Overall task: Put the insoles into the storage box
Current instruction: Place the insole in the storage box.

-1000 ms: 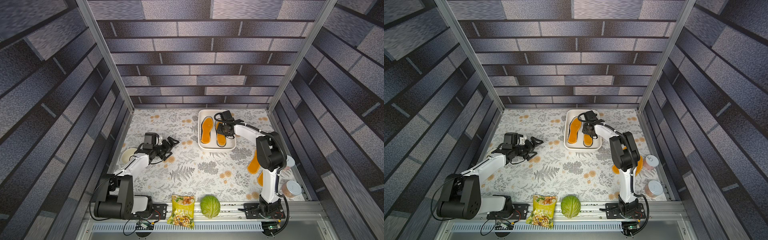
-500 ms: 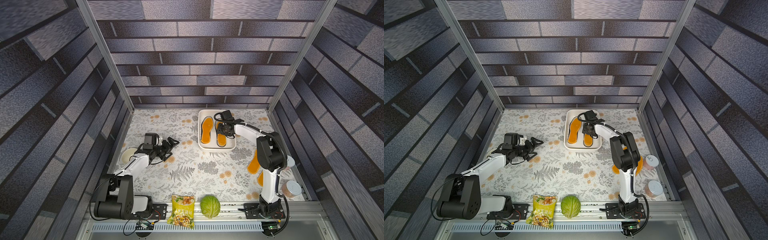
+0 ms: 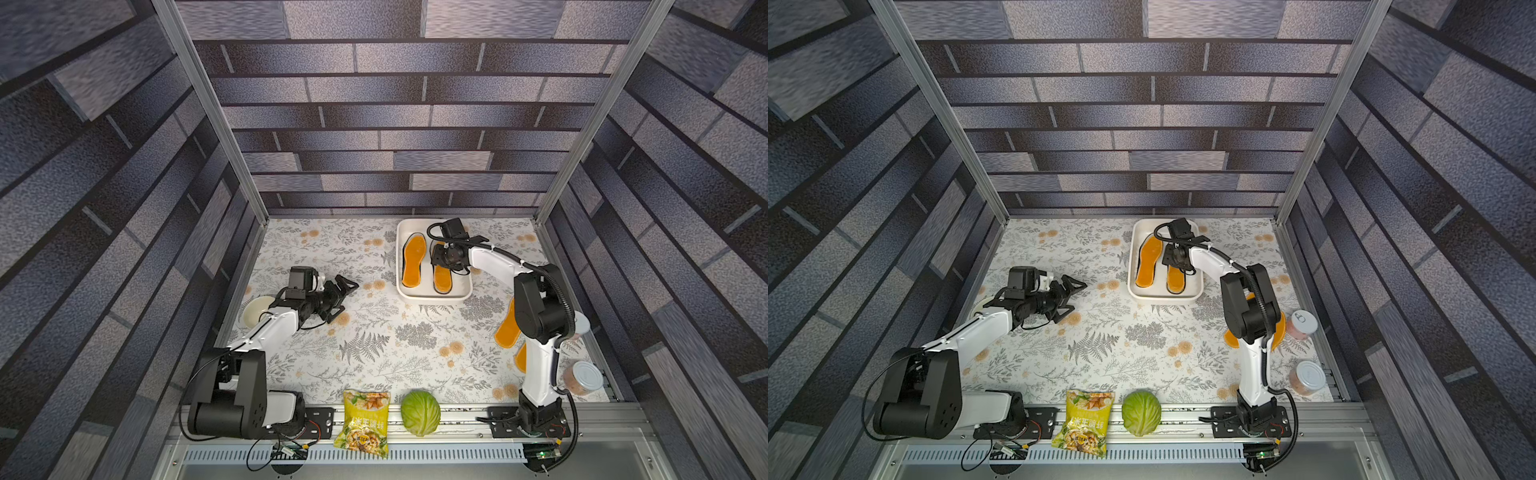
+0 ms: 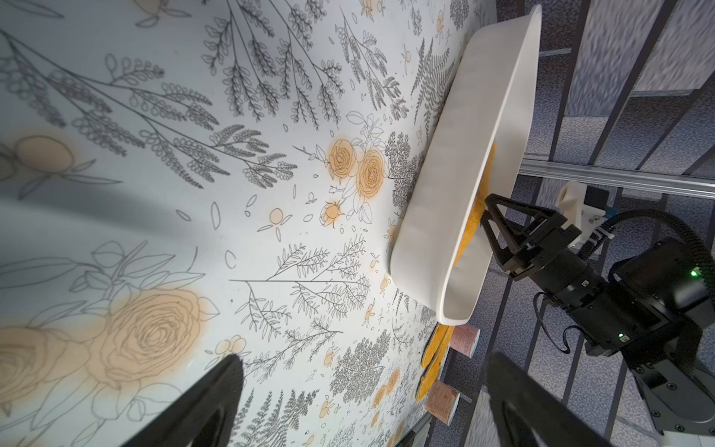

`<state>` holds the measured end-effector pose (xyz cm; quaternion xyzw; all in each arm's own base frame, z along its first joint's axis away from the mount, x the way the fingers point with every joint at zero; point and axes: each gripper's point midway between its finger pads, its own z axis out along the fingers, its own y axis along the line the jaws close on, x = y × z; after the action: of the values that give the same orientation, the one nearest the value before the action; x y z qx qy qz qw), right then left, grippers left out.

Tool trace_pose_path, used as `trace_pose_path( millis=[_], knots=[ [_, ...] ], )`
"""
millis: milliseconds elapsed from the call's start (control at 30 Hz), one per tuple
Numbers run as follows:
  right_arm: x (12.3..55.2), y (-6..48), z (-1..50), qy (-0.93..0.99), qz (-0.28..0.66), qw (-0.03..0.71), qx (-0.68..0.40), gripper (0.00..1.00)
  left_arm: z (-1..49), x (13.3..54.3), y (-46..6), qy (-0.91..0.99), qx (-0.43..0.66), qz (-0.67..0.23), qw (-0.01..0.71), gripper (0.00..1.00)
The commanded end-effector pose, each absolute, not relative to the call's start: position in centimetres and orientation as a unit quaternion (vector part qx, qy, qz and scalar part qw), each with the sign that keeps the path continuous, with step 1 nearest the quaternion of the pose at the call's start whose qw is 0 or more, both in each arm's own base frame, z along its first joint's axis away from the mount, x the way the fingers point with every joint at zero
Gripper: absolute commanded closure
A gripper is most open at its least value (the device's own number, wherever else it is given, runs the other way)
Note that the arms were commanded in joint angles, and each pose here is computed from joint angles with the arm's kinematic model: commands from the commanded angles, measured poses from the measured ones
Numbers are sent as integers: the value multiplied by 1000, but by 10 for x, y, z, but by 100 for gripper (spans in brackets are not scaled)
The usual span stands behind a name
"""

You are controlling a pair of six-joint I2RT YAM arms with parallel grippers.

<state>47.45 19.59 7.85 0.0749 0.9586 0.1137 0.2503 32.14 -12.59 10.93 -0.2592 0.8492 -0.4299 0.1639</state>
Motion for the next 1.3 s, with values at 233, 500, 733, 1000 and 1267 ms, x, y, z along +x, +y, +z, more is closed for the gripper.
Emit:
trace_pose_path(
  millis=[233, 500, 733, 1000, 1267],
  knots=[
    [478, 197, 66, 962, 123, 229, 85, 43, 114, 317, -126, 848, -253, -436, 165, 0],
    [476, 183, 56, 964, 104, 219, 104, 43, 114, 318, -126, 848, -253, -437, 164, 0],
    [479, 189, 83, 957, 131, 244, 91, 42, 113, 319, -126, 848, -253, -436, 163, 0],
    [479, 196, 139, 937, 173, 294, 73, 42, 111, 319, -127, 848, -253, -437, 162, 0],
    [474, 211, 115, 944, 206, 249, 71, 42, 112, 319, -127, 847, -253, -438, 162, 0]
  ],
)
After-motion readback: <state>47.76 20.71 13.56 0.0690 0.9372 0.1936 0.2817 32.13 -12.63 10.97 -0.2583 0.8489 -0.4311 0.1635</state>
